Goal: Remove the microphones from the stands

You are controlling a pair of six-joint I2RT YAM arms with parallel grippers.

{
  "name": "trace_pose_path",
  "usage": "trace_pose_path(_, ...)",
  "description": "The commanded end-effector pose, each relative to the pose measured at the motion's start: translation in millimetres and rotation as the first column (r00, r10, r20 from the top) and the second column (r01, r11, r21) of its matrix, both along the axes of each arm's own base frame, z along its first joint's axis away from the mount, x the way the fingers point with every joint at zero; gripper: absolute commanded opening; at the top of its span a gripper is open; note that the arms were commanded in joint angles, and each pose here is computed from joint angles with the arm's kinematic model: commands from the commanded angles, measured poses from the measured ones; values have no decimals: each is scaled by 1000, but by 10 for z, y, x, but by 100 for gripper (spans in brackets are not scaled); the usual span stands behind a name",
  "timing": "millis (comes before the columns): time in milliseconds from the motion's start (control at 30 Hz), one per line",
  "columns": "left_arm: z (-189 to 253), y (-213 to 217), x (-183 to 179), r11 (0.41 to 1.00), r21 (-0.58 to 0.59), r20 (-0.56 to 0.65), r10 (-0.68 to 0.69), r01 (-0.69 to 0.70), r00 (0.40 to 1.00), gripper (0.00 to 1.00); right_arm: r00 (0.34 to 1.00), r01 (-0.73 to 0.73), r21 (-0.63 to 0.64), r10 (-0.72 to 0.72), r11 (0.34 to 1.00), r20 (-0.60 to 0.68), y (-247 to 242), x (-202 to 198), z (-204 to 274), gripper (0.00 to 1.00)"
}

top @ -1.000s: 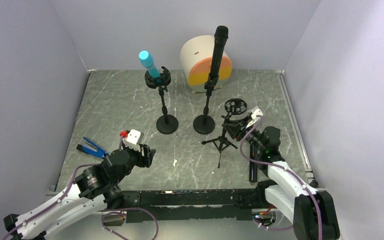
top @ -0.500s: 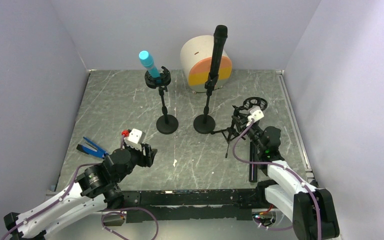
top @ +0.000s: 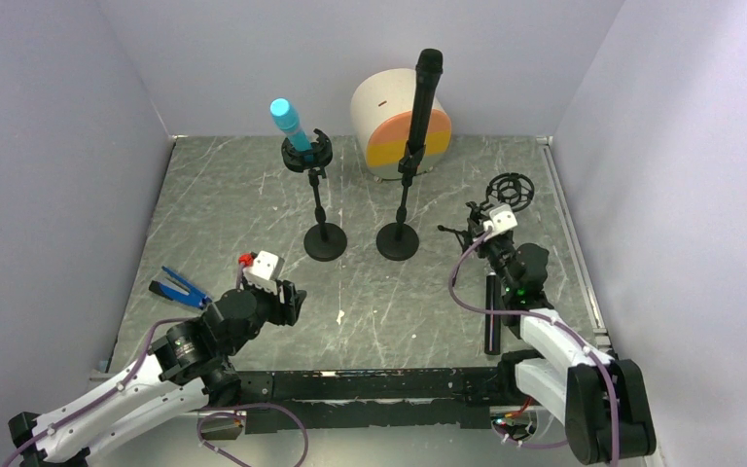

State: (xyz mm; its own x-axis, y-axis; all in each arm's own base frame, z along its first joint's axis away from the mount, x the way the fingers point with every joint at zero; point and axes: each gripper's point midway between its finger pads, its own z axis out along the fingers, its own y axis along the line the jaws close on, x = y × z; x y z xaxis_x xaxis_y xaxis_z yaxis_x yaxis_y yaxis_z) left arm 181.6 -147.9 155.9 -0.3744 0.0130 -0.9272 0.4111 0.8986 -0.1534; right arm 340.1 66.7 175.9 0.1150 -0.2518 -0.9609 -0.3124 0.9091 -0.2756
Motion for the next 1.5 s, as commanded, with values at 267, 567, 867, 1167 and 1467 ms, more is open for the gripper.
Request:
trace_pose_path(267, 147, -58, 49, 999, -36, 41, -5, 7, 999, 66, 997, 62, 81, -65, 995, 39, -86, 119, 191, 49)
trace_pose_path(567, 200, -130, 56, 999, -34, 43, -32, 33, 999, 67, 988, 154, 210, -150, 966, -34, -210, 14, 337, 82)
trace_pose_path(867, 383, -209, 85, 995, -75, 110, -58, 67, 992, 71, 949, 313, 517, -277, 796, -149, -430, -336, 487, 86)
trace_pose_path(1167, 545, -191, 124, 998, -52, 103, -38, 44, 994, 90, 773, 633, 512, -518, 581, -367, -927, -604, 1037, 98)
trace_pose_path(1467, 583, -167, 221, 998, 62, 82, -17, 12, 996, 95, 711, 669, 411, -372, 619, -597, -613, -289, 1176, 99)
